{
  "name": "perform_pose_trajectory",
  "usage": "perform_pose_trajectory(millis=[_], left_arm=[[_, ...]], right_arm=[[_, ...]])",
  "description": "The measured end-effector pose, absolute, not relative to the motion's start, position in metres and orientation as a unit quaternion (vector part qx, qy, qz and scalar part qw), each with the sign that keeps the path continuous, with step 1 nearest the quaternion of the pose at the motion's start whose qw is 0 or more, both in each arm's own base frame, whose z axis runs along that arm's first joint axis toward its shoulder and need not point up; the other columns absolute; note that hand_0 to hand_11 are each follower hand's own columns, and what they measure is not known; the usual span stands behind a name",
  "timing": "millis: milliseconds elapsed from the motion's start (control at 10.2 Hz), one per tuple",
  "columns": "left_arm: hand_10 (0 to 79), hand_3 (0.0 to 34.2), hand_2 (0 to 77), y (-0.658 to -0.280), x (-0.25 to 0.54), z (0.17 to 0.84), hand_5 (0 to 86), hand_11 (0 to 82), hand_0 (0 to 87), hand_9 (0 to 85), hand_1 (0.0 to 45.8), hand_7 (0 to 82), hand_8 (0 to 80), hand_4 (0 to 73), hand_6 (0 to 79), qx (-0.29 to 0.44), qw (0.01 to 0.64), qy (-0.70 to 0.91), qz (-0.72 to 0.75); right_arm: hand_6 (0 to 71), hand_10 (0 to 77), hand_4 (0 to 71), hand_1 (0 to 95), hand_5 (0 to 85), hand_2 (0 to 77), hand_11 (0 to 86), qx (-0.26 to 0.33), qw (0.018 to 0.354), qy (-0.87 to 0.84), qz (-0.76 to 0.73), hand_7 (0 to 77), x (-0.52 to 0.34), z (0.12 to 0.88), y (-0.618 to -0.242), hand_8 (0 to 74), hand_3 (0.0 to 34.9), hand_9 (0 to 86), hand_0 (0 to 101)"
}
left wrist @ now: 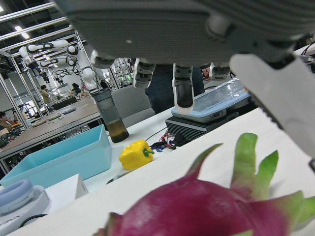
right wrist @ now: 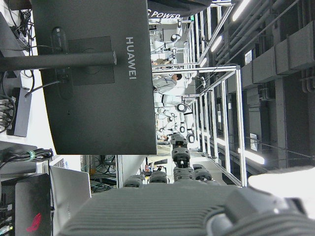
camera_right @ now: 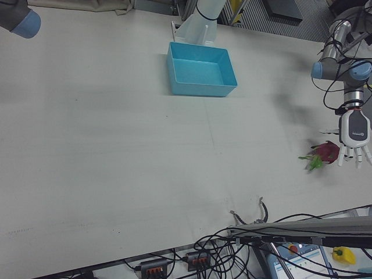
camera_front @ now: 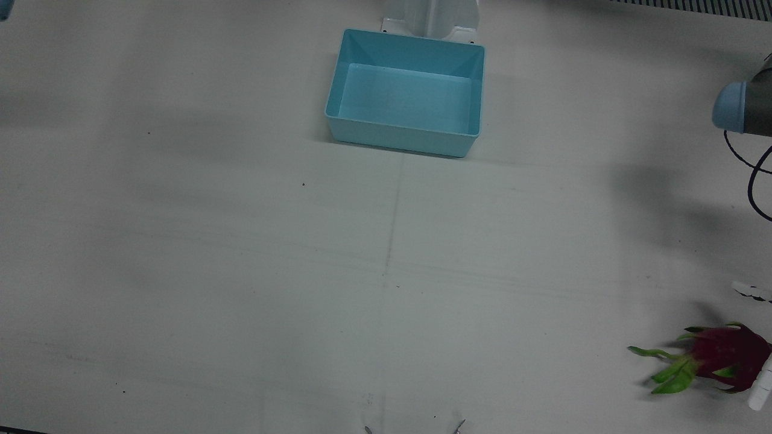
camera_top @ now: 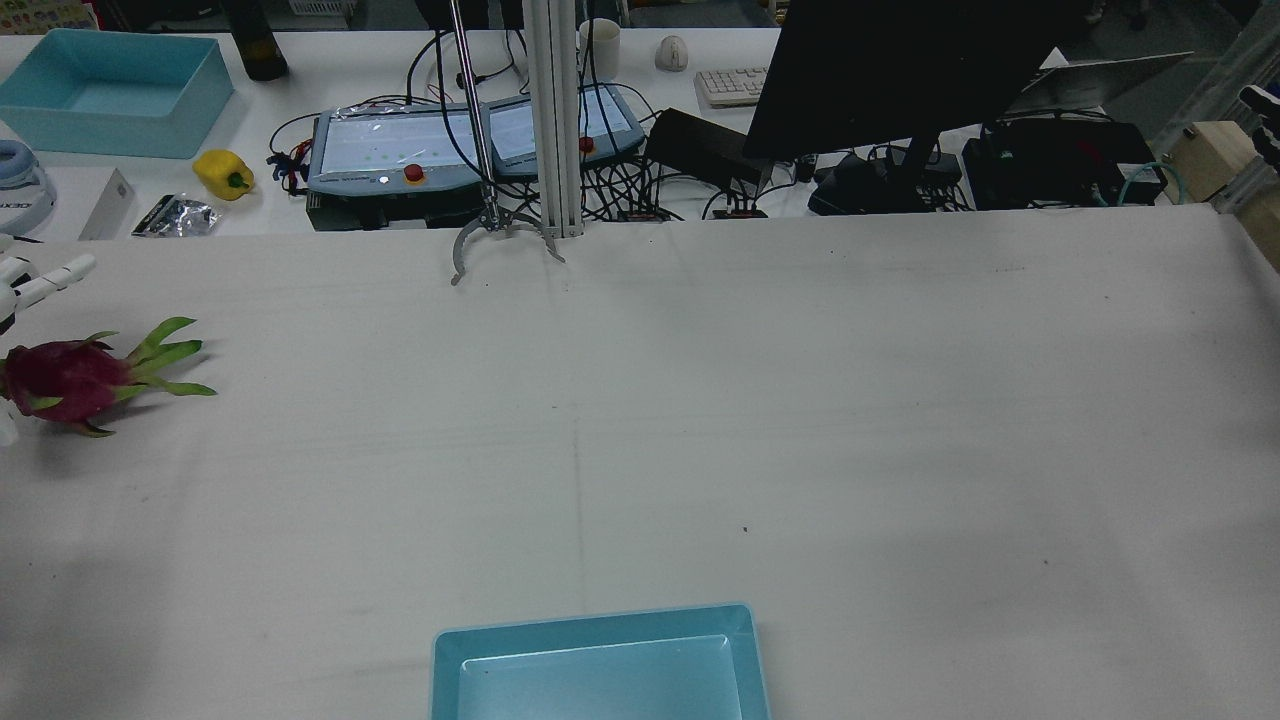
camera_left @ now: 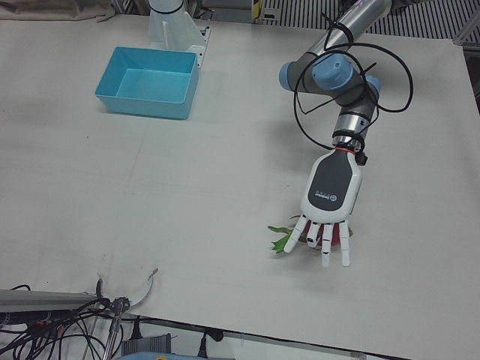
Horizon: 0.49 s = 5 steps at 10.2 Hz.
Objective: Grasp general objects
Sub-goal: 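Move the left hand toward the pink dragon fruit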
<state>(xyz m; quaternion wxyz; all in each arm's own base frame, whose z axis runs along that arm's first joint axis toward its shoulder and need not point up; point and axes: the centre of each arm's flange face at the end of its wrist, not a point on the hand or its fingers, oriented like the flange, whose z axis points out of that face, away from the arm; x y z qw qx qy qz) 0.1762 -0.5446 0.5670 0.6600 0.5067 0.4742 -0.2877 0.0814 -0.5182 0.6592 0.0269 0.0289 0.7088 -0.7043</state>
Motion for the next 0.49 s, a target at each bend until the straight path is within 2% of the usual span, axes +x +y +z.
perform_pose_trajectory(millis=[197,295,394,492], left_arm=[[1.1,20.4,0.5,-0.546,0.232,0.555,1.6,0.5,41.2,14.7,0.0,69.8,1.1,0.0,0.5,0.497,0.668,0.480,-0.277],[1.1,20.5,0.5,-0.543,0.243,0.552,1.6,0.5,41.2,9.8,0.0,61.6,1.1,0.0,0.5,0.494,0.673,0.477,-0.276],[1.1,20.5,0.5,-0.540,0.246,0.550,1.6,0.5,41.2,9.8,0.0,61.6,1.1,0.0,0.5,0.491,0.678,0.472,-0.275],[1.1,20.4,0.5,-0.538,0.244,0.551,1.6,0.5,40.7,4.9,0.0,38.7,1.1,0.0,0.5,0.489,0.684,0.466,-0.276]], right_arm=[[0.0,0.0,0.0,6.5,0.5,1.6,1.1,0.029,0.027,0.709,-0.704,0.0,0.081,0.659,-0.518,0.0,0.0,1.1,0],[0.0,0.0,0.0,6.5,0.5,1.6,1.1,0.029,0.027,0.709,-0.704,0.0,0.081,0.659,-0.518,0.0,0.0,1.1,0],[0.0,0.0,0.0,6.5,0.5,1.6,1.1,0.029,0.027,0.709,-0.704,0.0,0.081,0.659,-0.518,0.0,0.0,1.6,0],[0.0,0.0,0.0,6.5,0.5,1.6,1.1,0.029,0.027,0.709,-0.704,0.0,0.081,0.659,-0.518,0.0,0.0,1.6,0]])
